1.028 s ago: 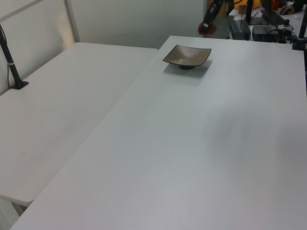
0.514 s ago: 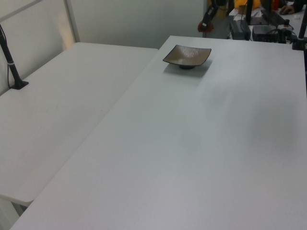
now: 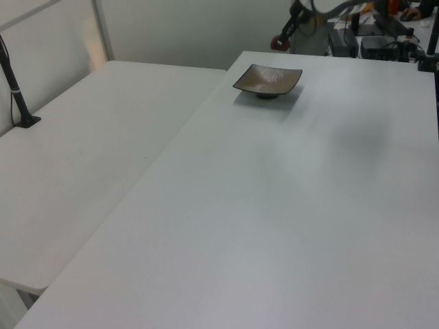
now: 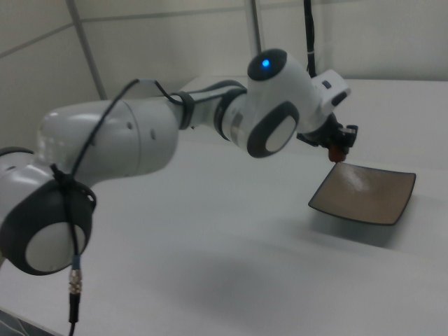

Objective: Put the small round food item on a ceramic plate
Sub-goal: 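Lower the food item onto the plate and open the gripper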

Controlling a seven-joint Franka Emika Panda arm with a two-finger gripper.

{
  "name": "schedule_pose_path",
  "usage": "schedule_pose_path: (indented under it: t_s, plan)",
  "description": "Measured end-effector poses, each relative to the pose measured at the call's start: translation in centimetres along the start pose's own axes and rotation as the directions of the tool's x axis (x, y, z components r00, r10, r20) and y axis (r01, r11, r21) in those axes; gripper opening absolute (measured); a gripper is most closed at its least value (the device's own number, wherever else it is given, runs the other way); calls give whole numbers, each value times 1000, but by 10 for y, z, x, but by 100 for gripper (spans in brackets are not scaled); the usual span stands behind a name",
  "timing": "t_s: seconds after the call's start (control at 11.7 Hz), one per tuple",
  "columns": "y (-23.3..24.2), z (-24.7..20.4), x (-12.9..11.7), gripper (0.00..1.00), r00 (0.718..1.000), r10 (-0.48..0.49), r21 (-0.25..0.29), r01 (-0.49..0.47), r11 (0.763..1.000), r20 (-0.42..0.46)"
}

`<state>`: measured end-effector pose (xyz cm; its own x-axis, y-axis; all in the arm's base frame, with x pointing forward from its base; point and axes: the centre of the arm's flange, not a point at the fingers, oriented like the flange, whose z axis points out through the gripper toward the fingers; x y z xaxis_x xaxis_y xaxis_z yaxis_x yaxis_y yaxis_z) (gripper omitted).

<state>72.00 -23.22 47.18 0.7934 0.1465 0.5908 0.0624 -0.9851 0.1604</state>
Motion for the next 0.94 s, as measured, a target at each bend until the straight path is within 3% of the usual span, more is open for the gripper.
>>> schedule_pose_path:
  t_s: [0.34,0.94]
  plan:
    - [4,88,-27,30,992,26,-48,-32,998,-122]
    - [-2,156,-58,32,990,49,-42,-55,998,-133]
